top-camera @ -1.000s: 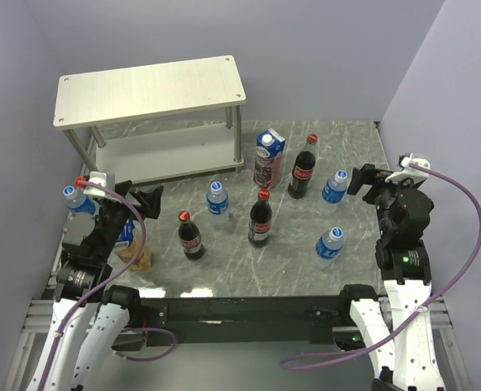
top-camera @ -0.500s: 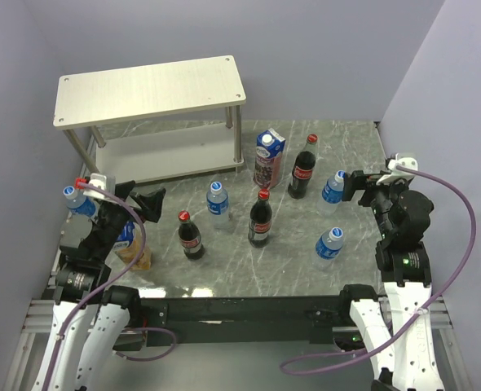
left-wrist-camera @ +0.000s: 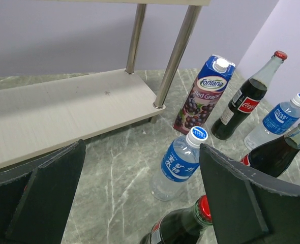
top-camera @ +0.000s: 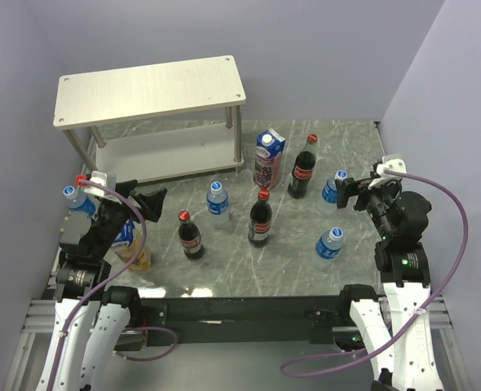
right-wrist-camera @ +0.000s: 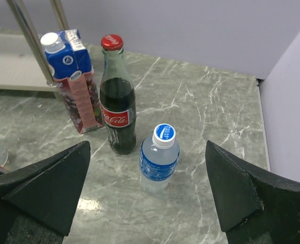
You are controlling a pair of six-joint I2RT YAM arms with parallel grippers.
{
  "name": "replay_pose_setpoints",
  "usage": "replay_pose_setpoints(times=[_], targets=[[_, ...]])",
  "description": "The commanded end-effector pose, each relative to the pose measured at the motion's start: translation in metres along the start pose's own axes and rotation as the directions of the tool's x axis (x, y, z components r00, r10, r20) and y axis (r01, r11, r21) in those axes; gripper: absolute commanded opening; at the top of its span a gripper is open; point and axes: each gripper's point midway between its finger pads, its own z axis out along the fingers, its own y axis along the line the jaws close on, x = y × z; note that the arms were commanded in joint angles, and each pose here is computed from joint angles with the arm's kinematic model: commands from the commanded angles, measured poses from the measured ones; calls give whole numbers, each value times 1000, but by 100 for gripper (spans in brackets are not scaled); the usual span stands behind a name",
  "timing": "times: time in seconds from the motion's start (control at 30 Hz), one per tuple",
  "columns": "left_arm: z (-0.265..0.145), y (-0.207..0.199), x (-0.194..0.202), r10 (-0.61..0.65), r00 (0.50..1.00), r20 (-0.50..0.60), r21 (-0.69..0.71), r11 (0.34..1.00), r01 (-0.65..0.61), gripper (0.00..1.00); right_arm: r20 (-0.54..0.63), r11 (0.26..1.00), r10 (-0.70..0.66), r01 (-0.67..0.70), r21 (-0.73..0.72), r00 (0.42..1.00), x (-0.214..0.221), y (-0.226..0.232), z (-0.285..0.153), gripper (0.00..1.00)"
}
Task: Place and organize the beverage onto the shelf
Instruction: Pick up the drink from the center of the board.
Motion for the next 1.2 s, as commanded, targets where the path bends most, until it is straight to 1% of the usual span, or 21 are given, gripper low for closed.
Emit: replay_pose_setpoints(times=[0.0,0.23,0.33,0.37,0.43,0.47,0.63,0.67,0.7,0.77,0.83,0.87,0.9,0.93,0.97,1.0,1.03,1.07,1.17], targets=[[1,-7,-12,3,999,40,32,999,-4,100,32,998,-42,44,-50,999,-6,8,-3,100],[5,-7,-8,-6,1000,21,43,999,5,100,43,996,-53,56,-71,998,-7,13,-5,100],[9,-14,-8,-35,999,10,84,996,34,99,47,993,-62,66,-94,997,-5,17,-6,100],[9,-19,-16,-43,999,13,98,994,41,100,52,991,-68,74,-116,996,-5,20,-6,100],[13,-23,-19,-80,997,-20,109,991,82,99,57,985,-86,94,-144,995,-2,25,-6,100],[10,-32,-30,-106,994,-33,133,985,109,100,56,982,-92,100,-159,994,0,28,-7,100],[16,-60,-45,-169,974,-151,239,950,201,100,64,941,-123,137,-309,990,10,53,-10,100],[13,-71,-56,-163,974,-160,287,936,204,100,64,937,-123,137,-321,990,9,55,-11,100],[16,-72,-53,-171,966,-197,289,931,223,99,72,933,-124,141,-332,990,5,57,-12,100],[15,-78,-63,-144,970,-195,318,927,201,100,69,925,-123,140,-352,990,1,60,-13,100],[15,-80,-63,-122,970,-208,332,925,187,99,83,902,-150,170,-397,985,-14,66,-17,100],[16,-80,-63,-119,971,-208,335,924,185,99,44,894,-152,156,-419,987,-10,69,-20,100],[16,-81,-61,-118,970,-213,344,920,188,100,57,883,-181,188,-430,982,-26,68,-20,100],[18,-83,-63,-122,972,-200,358,914,188,100,48,874,-184,186,-448,982,-30,70,-21,100],[20,-82,-58,-130,970,-206,360,912,198,99,0,867,-180,159,-473,984,-25,72,-25,100],[20,-84,-57,-137,969,-206,369,906,206,100,0,851,-191,166,-498,982,-37,74,-24,100],[21,-86,-60,-141,973,-185,385,900,203,100,-19,845,-184,149,-513,983,-38,76,-24,100],[22,-84,-53,-151,969,-197,380,899,217,100,-51,825,-164,109,-555,985,-36,83,-28,100],[21,-84,-51,-144,971,-190,382,900,209,100,-80,813,-141,69,-579,987,-46,85,-21,100]])
